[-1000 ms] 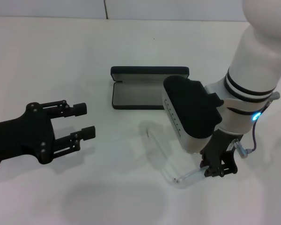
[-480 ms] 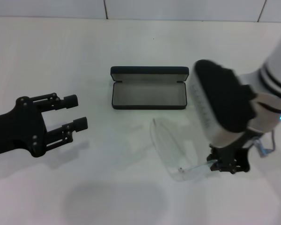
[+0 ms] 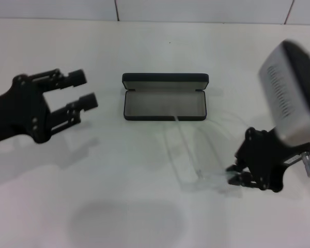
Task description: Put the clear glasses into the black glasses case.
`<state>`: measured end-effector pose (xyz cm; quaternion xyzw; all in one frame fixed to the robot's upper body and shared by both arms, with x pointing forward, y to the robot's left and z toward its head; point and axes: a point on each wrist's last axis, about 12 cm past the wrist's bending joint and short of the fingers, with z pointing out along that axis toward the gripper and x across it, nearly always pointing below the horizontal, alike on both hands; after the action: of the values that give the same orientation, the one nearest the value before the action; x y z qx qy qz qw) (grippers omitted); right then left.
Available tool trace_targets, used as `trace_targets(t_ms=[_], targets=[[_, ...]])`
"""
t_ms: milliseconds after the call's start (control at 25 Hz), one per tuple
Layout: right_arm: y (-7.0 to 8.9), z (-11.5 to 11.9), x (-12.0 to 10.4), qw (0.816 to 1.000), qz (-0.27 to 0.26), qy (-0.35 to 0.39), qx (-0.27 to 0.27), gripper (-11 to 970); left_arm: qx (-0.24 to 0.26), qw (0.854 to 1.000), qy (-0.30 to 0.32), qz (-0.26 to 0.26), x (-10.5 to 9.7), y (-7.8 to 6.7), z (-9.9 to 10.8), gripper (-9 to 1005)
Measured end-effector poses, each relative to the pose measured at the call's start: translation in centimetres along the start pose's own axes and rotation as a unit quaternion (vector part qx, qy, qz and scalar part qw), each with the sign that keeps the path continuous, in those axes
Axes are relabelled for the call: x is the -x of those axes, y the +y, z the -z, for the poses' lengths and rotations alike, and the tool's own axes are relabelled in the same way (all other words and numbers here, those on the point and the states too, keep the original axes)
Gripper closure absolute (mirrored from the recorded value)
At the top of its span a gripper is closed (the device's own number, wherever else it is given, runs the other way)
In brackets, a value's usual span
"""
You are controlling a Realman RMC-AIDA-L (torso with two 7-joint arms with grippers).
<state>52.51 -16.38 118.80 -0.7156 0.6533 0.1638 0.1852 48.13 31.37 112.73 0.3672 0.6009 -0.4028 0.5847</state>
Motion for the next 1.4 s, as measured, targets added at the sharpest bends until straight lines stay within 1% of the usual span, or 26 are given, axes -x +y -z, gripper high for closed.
trace_targets(t_ms=[40, 80, 120, 160, 280, 360, 400, 440, 520, 600, 680, 760, 800, 920, 1000, 1280, 1400], targets=[[0.0, 0.3, -0.3, 1.0, -0.005, -0.026, -0.005, 847, -0.007, 1.0, -0.011, 0.002, 0.5, 0.3, -0.6, 465], [0.2, 0.6, -0.7, 0.998, -0.007, -0.057, -0.012, 847, -0.007, 1.0, -0.011, 0.002, 0.5, 0.3, -0.6, 482], [0.2, 0.8, -1.0, 0.997, -0.007, -0.072, -0.016, 847, -0.009, 1.0, -0.019, 0.002, 0.8, 0.5, -0.9, 499], [0.4, 1.0, -1.5, 0.994, -0.003, -0.104, -0.022, 847, -0.011, 1.0, -0.028, -0.001, 1.2, 0.6, -1.1, 516], [0.8, 0.9, -2.7, 0.985, 0.013, -0.172, -0.032, 847, -0.021, 0.998, -0.056, -0.017, 2.6, 0.8, -2.0, 568], [1.0, 0.5, -3.4, 0.976, 0.025, -0.215, -0.033, 847, -0.039, 0.996, -0.074, -0.027, 3.8, 0.6, -2.9, 602], [1.1, 0.1, -3.9, 0.965, 0.036, -0.259, -0.034, 847, -0.051, 0.995, -0.082, -0.033, 4.3, 0.5, -3.5, 619], [1.2, -0.2, -4.3, 0.956, 0.04, -0.287, -0.036, 847, -0.063, 0.994, -0.085, -0.037, 4.7, 0.3, -4.1, 636], [1.5, -0.8, -5.6, 0.929, 0.047, -0.364, -0.047, 847, -0.087, 0.991, -0.088, -0.045, 5.3, 0.2, -5.6, 710], [1.8, -1.1, -6.7, 0.901, 0.054, -0.425, -0.064, 847, -0.106, 0.99, -0.085, -0.046, 5.5, 0.1, -6.7, 783], [2.3, -1.5, -7.8, 0.875, 0.06, -0.473, -0.082, 847, -0.124, 0.988, -0.081, -0.042, 5.6, 0.0, -7.9, 857], [2.8, -1.7, -8.5, 0.858, 0.063, -0.502, -0.093, 847, -0.138, 0.987, -0.074, -0.034, 5.4, 0.0, -9.1, 941], [3.0, -2.0, -8.7, 0.852, 0.062, -0.51, -0.096, 847, -0.143, 0.987, -0.071, -0.031, 5.3, -0.1, -9.6, 941], [3.3, -2.6, -9.0, 0.85, 0.054, -0.516, -0.091, 848, -0.158, 0.985, -0.059, -0.027, 5.0, -0.4, -11.0, 940], [3.4, -2.8, -8.9, 0.851, 0.051, -0.516, -0.087, 848, -0.164, 0.985, -0.054, -0.027, 4.8, -0.6, -11.5, 940], [3.4, -3.0, -8.6, 0.85, 0.058, -0.518, -0.072, 848, -0.172, 0.984, -0.041, 0.009, 3.2, -1.0, -12.3, 939], [3.3, -2.9, -8.5, 0.849, 0.061, -0.519, -0.072, 848, -0.171, 0.984, -0.037, 0.018, 2.8, -1.1, -12.2, 939]])
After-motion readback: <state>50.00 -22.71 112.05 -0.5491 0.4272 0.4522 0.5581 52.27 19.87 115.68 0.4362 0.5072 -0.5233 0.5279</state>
